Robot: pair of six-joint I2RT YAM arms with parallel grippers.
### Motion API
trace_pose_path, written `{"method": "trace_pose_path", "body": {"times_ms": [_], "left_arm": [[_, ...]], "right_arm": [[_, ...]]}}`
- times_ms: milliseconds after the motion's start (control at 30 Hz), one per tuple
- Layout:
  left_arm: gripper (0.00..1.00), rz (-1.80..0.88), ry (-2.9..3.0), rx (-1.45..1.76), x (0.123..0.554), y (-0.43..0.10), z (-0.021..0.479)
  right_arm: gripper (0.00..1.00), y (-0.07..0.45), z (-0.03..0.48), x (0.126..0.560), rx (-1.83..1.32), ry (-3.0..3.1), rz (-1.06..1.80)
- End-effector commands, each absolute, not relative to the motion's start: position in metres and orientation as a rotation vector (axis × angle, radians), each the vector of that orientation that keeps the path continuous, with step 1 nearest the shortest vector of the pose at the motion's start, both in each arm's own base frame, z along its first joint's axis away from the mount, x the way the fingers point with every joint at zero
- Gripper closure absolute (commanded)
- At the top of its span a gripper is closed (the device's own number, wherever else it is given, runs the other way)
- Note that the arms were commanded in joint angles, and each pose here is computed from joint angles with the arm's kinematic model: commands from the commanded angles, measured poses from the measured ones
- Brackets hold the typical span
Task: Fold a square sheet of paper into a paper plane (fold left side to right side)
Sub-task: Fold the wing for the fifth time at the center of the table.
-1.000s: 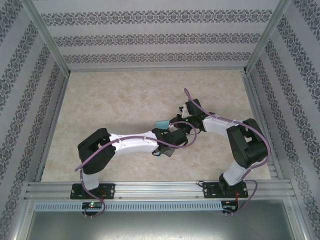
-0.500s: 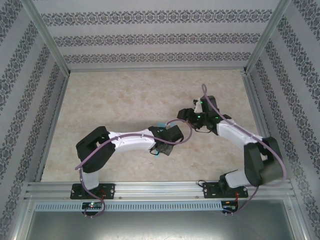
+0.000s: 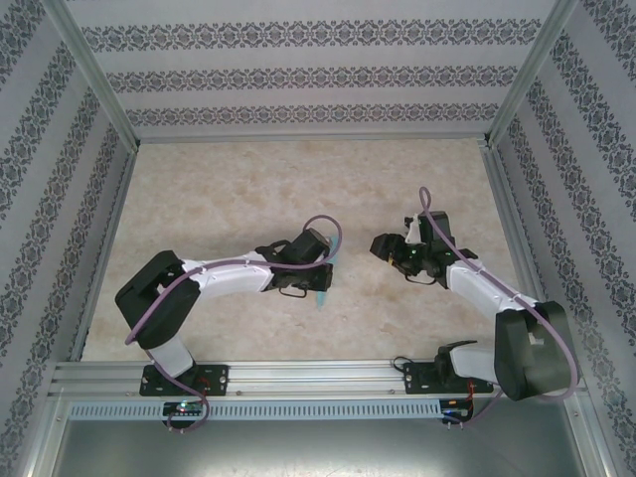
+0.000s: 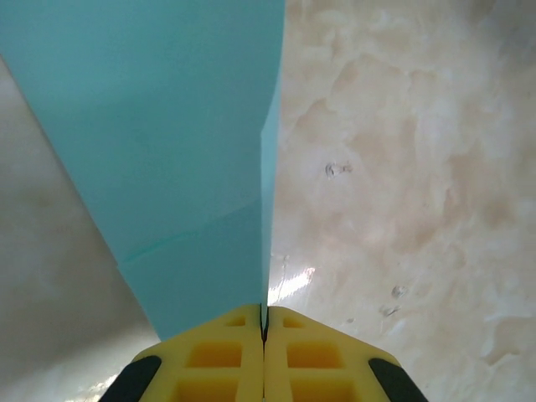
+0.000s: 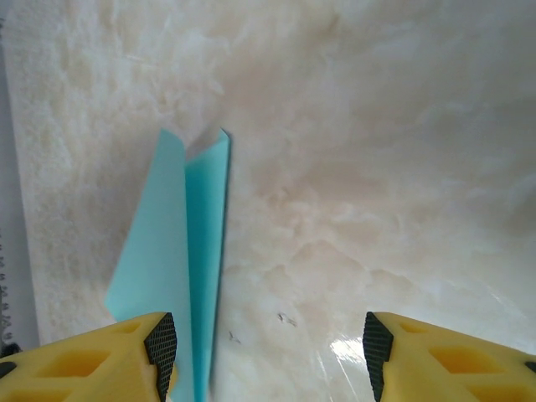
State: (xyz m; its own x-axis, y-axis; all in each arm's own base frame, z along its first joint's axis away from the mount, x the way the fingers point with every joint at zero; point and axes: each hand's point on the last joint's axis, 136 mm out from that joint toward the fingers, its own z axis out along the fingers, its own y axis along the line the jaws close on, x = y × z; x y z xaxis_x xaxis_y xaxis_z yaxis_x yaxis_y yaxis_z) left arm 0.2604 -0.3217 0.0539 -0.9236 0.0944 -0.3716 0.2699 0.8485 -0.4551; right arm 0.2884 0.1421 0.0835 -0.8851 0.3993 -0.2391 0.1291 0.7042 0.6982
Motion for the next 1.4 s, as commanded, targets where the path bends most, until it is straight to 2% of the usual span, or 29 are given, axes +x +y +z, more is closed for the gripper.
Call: {"method": "trace_pose_path", "body": {"times_ms": [0,467,600,1200,1367], "left_arm": [[0.93,-0.989,2.630,0.177,0.265,-0.340,0.067],[0.98,-1.239,2.565,0.003,0.271,-0.339,0.066],[0.98,-1.317,2.548,-0.084,0.274,-0.330,0.060],[1.00,-1.512,2.488,-0.208,0.279,-0.317,0.046],[1.00,-1.520,2.474,-0.221,0.280,-0.315,0.050]], "right_arm": [[0.38,0.153,0.078,0.283,0.320,2.553,1.004],[0.39,0.192,0.064,0.282,0.208,2.597,1.047],[0.37,0.204,0.067,0.287,0.208,2.566,1.103],[0.35,0.234,0.063,0.300,0.209,2.545,1.178],[0.40,0.246,0.062,0.308,0.232,2.538,1.197]]}}
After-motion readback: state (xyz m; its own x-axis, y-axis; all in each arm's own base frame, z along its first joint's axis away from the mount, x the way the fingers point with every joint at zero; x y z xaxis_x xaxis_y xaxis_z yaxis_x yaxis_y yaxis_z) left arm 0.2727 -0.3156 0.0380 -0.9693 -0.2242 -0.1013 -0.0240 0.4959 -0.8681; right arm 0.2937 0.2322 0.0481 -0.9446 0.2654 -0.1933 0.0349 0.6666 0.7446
